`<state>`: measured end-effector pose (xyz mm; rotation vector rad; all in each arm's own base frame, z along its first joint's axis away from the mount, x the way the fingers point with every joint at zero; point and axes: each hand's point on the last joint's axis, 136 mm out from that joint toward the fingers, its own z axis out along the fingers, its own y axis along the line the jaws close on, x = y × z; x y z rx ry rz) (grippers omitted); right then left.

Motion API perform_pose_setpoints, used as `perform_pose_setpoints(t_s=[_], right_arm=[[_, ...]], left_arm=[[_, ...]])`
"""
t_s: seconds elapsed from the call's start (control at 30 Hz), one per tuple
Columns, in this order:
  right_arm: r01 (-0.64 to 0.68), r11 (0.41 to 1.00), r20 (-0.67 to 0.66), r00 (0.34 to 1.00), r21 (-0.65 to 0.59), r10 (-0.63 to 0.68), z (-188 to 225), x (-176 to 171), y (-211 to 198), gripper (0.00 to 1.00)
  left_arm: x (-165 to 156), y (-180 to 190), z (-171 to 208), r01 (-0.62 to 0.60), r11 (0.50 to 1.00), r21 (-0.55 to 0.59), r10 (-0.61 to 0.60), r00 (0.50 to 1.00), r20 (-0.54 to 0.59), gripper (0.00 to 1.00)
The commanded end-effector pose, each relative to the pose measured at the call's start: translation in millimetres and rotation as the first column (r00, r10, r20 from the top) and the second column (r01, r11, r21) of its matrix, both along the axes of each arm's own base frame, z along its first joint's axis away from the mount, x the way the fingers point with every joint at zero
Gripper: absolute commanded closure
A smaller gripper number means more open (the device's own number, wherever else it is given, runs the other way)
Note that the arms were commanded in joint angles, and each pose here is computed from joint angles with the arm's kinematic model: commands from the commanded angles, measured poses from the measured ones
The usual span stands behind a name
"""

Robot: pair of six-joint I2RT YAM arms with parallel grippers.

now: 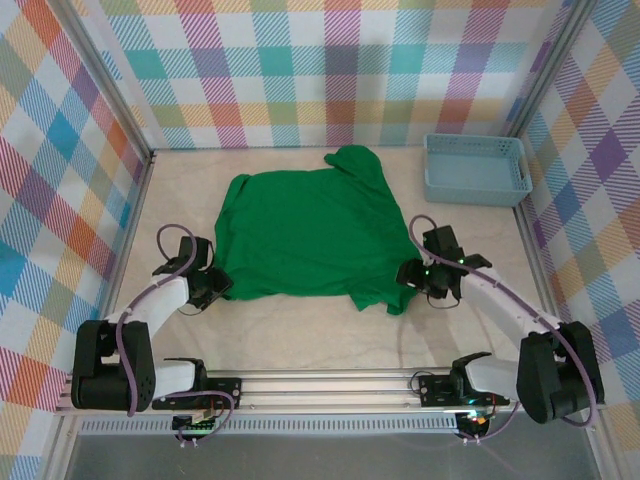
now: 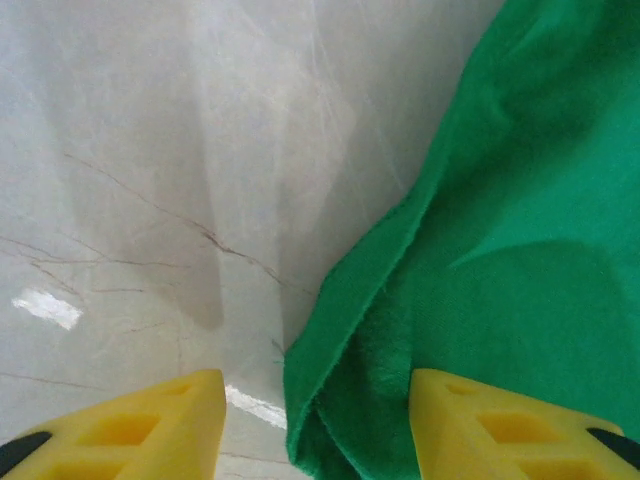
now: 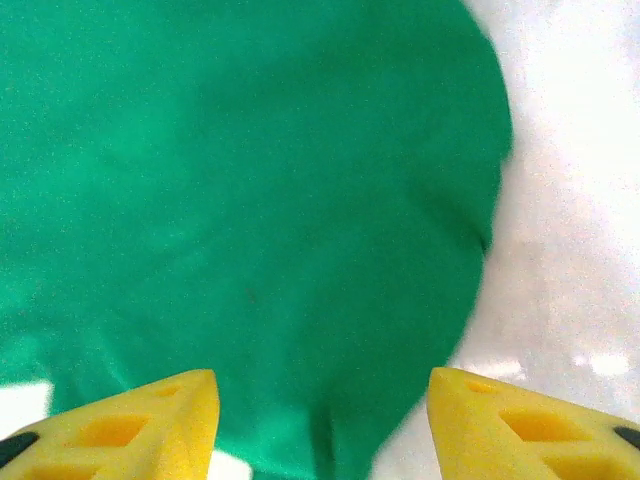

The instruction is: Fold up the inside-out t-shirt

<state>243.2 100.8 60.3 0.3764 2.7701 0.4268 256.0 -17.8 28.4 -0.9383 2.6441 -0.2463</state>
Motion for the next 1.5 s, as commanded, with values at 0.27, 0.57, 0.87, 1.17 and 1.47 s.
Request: perform_pose_setpoints(t_s=[0.27, 0.57, 0.87, 1.17, 1.47], right_arm=[[0.034, 0.999, -0.092, 0.995, 0.038, -0.03, -17, -36, 6, 0.5], [-0.007, 0.994, -0.134, 0.991, 0.107, 0.022, -34, -33, 36, 0.54], [-0.016, 0.999, -0.117, 0.993, 0.038, 0.02, -22, -32, 26, 0.87], [0.038, 0.995, 0.144, 0.988, 0.09, -0.051, 102, 0, -24, 1.0], [0.106, 0.959, 0.27, 0.946, 0.262, -0.178, 168, 69, -47, 1.0]], left_arm=[[-2, -3, -10, -0.045, 0.999, -0.014, 0.044, 0.998, -0.039, 0.73], [6, -9, -18, -0.04, 0.998, -0.046, 0.038, 0.998, -0.048, 0.97], [16, -10, -5, -0.011, 0.999, -0.04, 0.01, 1.0, -0.012, 1.0], [63, 5, 115, -0.005, 0.999, 0.033, -0.005, 0.95, 0.313, 1.0], [124, -17, 186, 0.117, 0.992, -0.047, -0.075, 0.85, 0.521, 1.0]])
